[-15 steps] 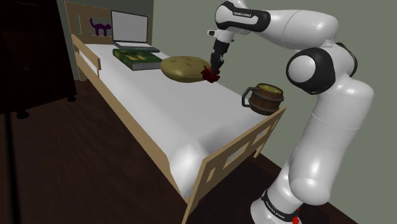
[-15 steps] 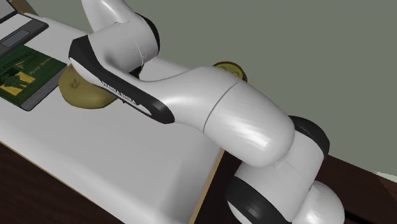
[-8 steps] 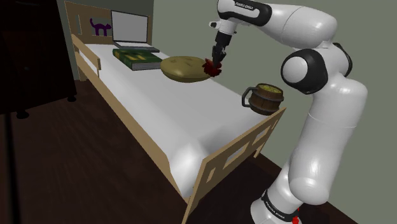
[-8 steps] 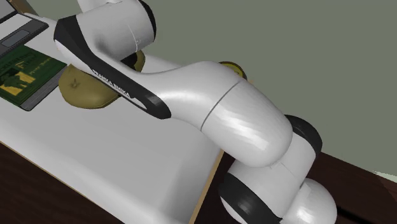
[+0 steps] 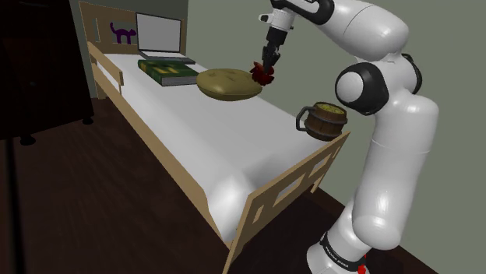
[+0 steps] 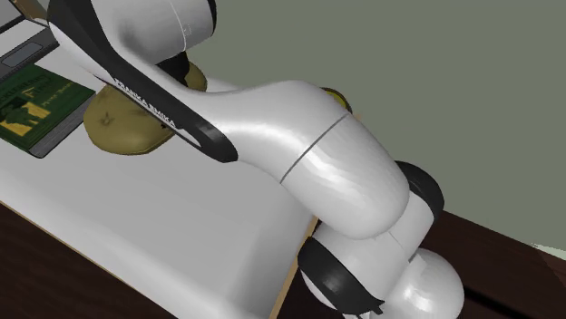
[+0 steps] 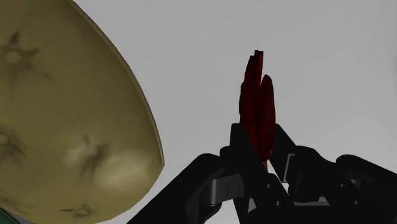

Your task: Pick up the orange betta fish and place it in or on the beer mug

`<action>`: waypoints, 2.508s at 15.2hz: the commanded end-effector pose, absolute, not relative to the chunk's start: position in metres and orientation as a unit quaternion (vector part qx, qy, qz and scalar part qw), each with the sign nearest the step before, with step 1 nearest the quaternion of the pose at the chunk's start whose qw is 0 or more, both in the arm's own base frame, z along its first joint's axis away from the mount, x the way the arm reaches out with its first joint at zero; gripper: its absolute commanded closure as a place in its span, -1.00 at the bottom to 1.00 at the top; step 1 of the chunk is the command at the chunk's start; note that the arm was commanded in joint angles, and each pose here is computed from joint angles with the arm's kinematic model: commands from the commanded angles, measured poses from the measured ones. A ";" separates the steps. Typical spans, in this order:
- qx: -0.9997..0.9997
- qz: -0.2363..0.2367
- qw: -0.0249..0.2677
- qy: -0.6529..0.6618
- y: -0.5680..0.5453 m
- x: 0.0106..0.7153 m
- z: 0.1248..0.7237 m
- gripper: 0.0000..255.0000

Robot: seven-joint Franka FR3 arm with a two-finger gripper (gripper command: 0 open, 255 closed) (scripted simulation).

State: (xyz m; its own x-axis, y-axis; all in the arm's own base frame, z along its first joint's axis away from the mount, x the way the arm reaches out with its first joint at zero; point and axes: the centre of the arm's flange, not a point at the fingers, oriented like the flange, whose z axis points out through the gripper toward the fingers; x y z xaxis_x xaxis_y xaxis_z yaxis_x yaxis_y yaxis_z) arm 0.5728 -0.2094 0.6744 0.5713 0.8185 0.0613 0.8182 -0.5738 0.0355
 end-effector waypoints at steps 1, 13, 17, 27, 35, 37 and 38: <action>0.886 0.035 0.001 0.462 -0.209 0.573 0.686 1.00; 0.886 0.035 0.001 0.462 -0.258 0.495 0.715 1.00; 0.886 0.035 0.001 0.462 -0.286 0.450 0.717 1.00; 0.886 0.035 0.001 0.462 -0.357 0.339 0.723 1.00; 0.886 0.035 0.001 0.462 -0.392 0.284 0.710 1.00; 0.886 0.035 0.001 0.462 -0.392 0.284 0.700 1.00; 0.886 0.035 0.001 0.462 -0.392 0.284 0.695 1.00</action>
